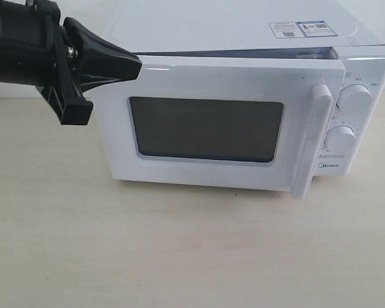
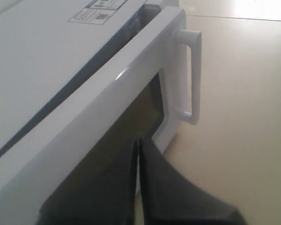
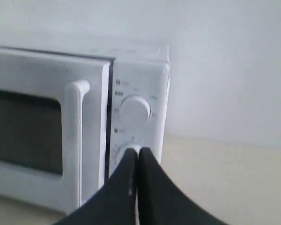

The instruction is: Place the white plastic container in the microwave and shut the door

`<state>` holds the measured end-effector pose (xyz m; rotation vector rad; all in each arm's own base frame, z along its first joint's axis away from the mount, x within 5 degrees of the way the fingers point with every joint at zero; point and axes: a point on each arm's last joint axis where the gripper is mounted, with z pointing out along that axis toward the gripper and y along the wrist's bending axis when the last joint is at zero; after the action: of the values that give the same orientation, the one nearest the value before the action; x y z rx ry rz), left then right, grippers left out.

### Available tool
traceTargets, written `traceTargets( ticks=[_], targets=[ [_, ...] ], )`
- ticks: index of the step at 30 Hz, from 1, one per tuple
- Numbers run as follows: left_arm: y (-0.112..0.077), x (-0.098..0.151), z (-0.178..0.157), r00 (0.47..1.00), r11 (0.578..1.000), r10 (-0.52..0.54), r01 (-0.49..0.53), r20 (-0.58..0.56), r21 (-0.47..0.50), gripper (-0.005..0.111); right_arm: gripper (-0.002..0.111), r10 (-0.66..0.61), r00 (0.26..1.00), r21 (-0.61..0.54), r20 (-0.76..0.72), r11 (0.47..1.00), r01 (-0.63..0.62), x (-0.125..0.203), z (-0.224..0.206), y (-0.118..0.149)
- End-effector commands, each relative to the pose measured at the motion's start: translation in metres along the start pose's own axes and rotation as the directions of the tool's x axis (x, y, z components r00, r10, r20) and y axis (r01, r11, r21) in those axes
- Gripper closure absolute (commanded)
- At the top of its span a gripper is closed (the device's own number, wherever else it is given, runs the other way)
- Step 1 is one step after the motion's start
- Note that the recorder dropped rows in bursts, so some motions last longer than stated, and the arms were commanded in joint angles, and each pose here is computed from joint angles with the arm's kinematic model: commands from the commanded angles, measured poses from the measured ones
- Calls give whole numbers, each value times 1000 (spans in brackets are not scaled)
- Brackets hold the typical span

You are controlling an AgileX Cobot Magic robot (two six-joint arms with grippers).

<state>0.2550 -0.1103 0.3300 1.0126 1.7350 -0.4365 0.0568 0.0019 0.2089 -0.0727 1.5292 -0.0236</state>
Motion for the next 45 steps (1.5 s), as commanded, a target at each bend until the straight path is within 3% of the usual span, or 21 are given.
traceTargets(
  ticks=[1,3,6,10,11,13,15,18,22,24,27,31,38,41,45],
  targets=[
    [-4,3,-5,996,996,-93,93,-1,-17,103,108,130,956,-8,263,991,-132,-24,-4,-2],
    [-5,5,-7,990,989,-142,142,2,-42,103,108,287,891,-68,352,957,-282,-32,-6,-3],
    [-6,10,-11,966,963,-257,258,26,-82,103,108,430,759,-187,488,901,-390,-47,-14,-4],
    [-14,11,-25,960,953,-273,279,63,-119,103,108,426,687,-323,588,903,-283,-98,-32,3],
    [-16,8,-31,953,946,-292,301,86,-123,103,108,435,625,-375,648,896,-236,-125,-46,4],
    [-19,4,-37,954,947,-281,294,109,-128,103,108,436,575,-420,692,891,-170,-160,-57,6],
    [-20,1,-42,955,949,-270,286,124,-131,103,108,430,588,-467,685,879,-100,-193,-60,11],
    [-21,0,-44,955,950,-265,282,132,-132,103,108,354,739,-532,573,847,6,-224,-35,26],
    [-22,0,-44,955,951,-266,282,130,-128,103,108,308,915,-592,260,799,-100,-217,30,36],
    [-22,0,-44,957,953,-260,275,125,-124,103,108,353,929,-601,110,768,-221,-207,49,37],
    [-23,1,-44,963,959,-246,258,111,-115,103,108,419,902,-568,-101,720,-398,-191,70,39],
    [-24,2,-43,963,959,-246,258,106,-115,103,108,316,904,-567,-288,705,-427,-169,85,47],
    [-23,3,-43,963,958,-247,259,106,-122,103,108,260,876,-584,-407,663,-468,-153,101,53],
    [-22,3,-43,963,957,-246,260,109,-131,103,108,347,842,-588,-414,604,-538,-159,102,55],
    [-22,3,-43,963,956,-246,260,109,-133,103,108,533,739,-588,-412,463,-663,-174,102,54]
  ],
)
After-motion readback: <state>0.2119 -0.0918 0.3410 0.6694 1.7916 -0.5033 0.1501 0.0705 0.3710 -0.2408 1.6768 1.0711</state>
